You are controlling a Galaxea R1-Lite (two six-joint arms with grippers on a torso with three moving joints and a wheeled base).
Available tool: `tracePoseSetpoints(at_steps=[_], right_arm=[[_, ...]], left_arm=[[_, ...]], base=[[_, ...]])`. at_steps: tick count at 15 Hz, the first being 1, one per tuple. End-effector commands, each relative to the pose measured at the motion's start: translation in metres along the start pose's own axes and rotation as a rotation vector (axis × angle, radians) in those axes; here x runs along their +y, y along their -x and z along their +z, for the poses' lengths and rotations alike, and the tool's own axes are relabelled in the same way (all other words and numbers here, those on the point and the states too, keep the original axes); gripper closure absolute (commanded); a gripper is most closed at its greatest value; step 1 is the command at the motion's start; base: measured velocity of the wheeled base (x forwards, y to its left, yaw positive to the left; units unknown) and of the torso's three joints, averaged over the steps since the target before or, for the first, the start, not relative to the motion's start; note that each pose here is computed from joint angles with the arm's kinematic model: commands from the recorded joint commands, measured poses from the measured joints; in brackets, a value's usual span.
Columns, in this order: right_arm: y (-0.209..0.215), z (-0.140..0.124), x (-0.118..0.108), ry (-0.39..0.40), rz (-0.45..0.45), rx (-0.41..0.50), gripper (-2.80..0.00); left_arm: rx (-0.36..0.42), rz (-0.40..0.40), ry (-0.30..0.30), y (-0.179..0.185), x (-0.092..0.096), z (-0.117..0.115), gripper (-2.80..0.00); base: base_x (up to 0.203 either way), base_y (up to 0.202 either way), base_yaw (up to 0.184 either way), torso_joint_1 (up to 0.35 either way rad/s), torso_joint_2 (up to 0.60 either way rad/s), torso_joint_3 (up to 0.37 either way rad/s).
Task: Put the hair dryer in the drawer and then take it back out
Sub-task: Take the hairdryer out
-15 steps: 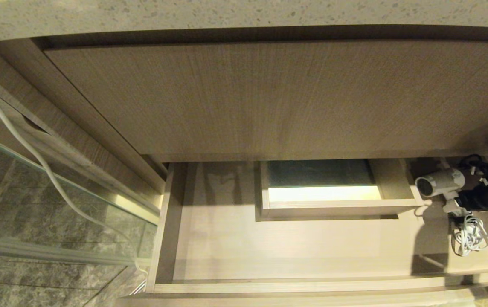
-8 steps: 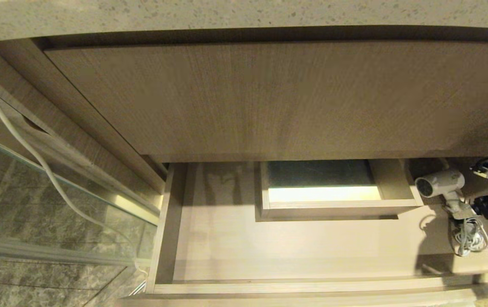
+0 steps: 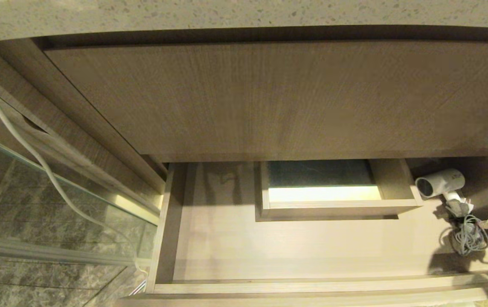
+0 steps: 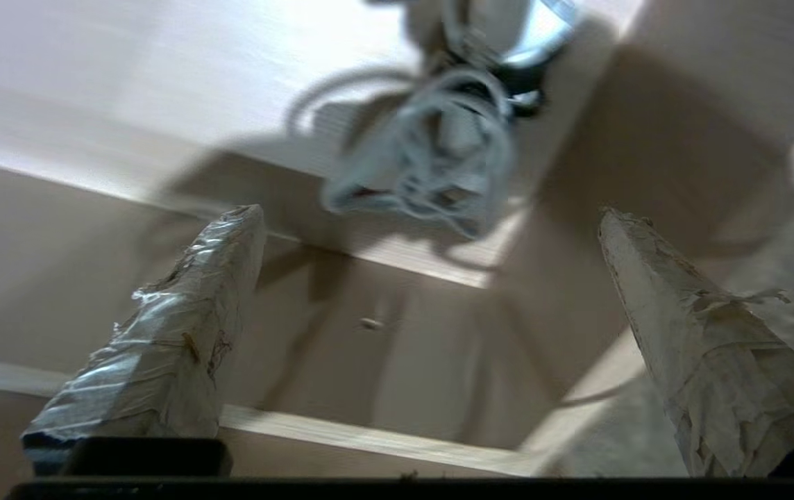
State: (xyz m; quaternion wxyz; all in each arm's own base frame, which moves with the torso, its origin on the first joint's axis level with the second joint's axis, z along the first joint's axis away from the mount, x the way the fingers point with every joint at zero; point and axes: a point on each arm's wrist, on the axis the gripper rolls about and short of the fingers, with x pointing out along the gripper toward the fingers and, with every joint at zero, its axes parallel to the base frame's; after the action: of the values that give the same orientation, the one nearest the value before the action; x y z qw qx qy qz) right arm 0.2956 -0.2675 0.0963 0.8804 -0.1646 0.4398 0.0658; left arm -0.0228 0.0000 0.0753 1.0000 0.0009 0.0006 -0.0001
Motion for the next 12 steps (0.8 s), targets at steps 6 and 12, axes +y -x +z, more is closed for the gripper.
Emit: tracePoseSetpoints(at_steps=[6,12], right_arm=[[-0.028,-0.013,-0.016,0.070,-0.070,-0.050,-2.80],[-0.041,-0.019,-0.011,0.009,-0.071,-0.072,-2.80]], left_arm=[[0.000,0.000,0.000,0.000,0.000,0.000,0.00],[0.000,0.000,0.000,0.000,0.000,0.000,0.00]], base=[[0.000,0.000,0.000,0.000,0.00,0.000],[0.000,0.000,0.000,0.000,0.00,0.000]])
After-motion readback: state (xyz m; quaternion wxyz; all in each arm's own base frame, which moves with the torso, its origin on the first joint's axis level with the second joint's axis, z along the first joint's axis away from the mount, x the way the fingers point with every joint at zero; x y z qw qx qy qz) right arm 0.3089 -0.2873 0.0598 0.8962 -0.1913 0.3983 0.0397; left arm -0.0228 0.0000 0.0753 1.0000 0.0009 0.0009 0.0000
